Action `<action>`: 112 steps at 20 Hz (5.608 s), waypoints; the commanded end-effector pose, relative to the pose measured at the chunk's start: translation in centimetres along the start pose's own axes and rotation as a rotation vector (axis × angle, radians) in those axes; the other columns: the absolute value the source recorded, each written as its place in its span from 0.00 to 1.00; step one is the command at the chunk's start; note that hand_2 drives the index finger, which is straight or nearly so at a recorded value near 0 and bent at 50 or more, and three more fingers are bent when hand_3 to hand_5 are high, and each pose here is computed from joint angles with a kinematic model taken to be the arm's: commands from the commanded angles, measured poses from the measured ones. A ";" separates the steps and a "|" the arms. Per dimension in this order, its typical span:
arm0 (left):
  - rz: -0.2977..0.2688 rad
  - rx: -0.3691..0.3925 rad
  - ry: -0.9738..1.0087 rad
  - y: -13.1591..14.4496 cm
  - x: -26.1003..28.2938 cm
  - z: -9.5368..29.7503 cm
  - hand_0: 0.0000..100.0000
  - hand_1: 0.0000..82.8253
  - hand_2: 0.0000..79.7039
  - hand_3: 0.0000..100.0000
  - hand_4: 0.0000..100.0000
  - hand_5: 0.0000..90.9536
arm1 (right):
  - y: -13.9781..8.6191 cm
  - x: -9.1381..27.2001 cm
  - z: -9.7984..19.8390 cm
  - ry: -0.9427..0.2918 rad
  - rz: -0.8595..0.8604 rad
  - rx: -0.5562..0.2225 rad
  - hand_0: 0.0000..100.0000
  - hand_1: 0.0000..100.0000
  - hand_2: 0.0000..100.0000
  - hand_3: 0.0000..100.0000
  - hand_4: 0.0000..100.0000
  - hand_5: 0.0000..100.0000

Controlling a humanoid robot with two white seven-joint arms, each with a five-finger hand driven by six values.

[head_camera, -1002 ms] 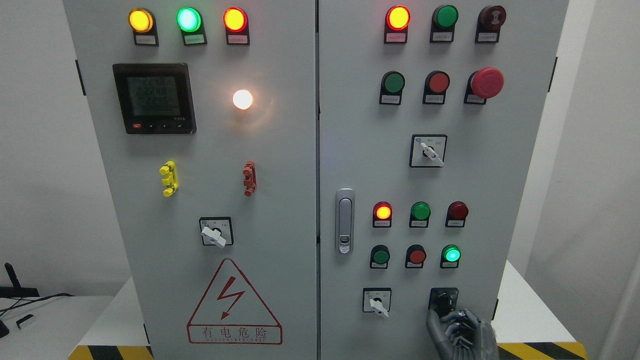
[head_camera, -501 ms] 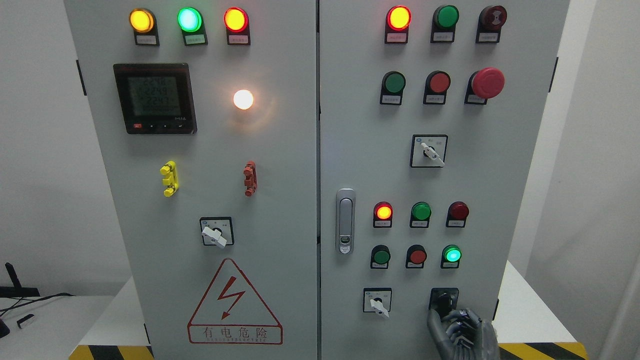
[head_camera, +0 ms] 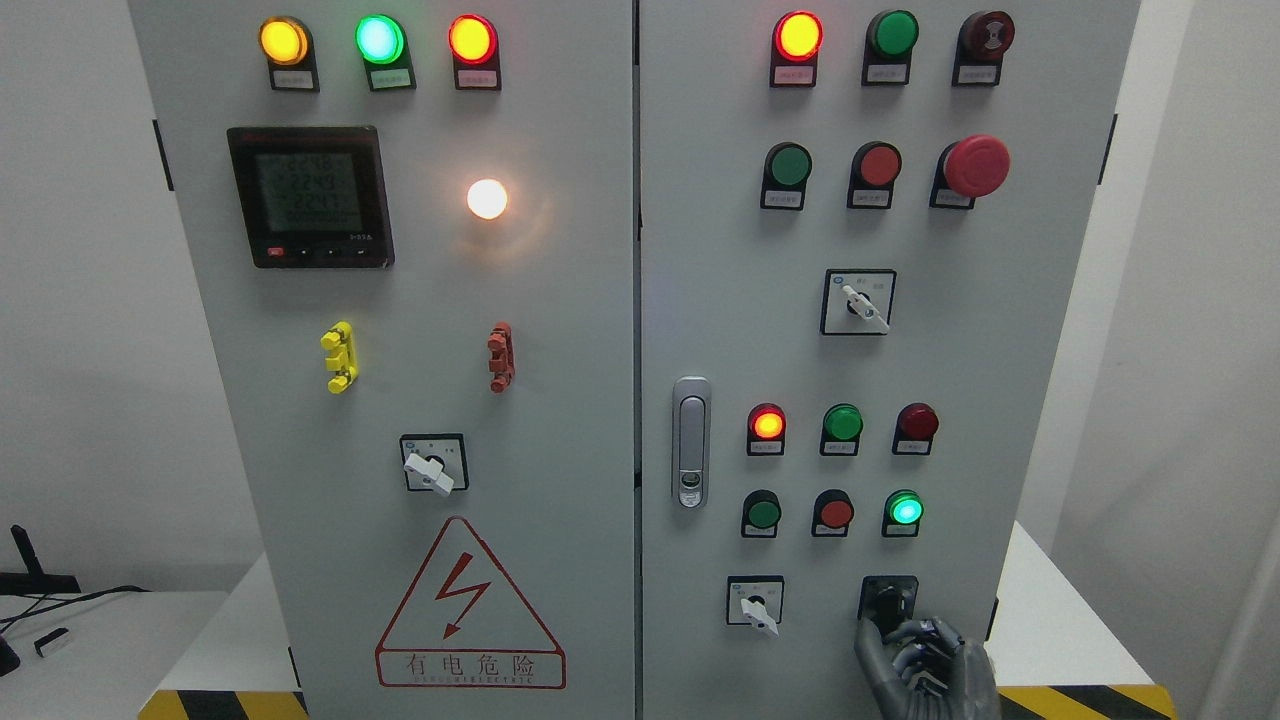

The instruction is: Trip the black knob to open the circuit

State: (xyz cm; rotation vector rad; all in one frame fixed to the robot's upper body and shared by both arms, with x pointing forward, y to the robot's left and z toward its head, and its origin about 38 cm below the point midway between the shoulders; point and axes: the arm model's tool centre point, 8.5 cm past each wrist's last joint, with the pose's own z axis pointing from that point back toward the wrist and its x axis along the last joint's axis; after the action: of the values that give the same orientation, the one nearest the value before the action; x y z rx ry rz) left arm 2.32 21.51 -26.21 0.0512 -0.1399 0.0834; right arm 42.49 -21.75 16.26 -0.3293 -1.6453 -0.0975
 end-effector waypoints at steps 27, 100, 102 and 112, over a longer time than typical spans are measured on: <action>-0.030 -0.005 -0.002 0.0 0.0 0.0 0.12 0.47 0.00 0.00 0.00 0.00 | 0.0 0.2 0.1 -0.022 0.073 -0.012 0.30 0.72 0.56 0.85 0.86 0.97; -0.030 -0.006 -0.002 -0.1 0.0 0.0 0.12 0.47 0.00 0.00 0.00 0.00 | -1.5 0.5 -0.2 -0.056 0.206 -0.073 0.29 0.78 0.49 0.78 0.82 0.94; -0.030 -0.006 -0.002 -0.1 0.0 0.0 0.12 0.47 0.00 0.00 0.00 0.00 | -1.6 0.5 -0.2 -0.056 0.206 -0.074 0.30 0.78 0.48 0.76 0.81 0.94; -0.030 -0.005 -0.002 0.0 0.0 0.0 0.12 0.47 0.00 0.00 0.00 0.00 | -1.8 0.6 -0.2 -0.066 0.234 -0.086 0.28 0.79 0.46 0.75 0.80 0.94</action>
State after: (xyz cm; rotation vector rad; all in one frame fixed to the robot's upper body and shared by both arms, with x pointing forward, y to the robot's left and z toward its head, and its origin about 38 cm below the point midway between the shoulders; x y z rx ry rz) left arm 2.31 21.51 -26.21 0.0511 -0.1396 0.0834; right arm 42.26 -22.56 17.10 -0.5688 -1.6638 0.0340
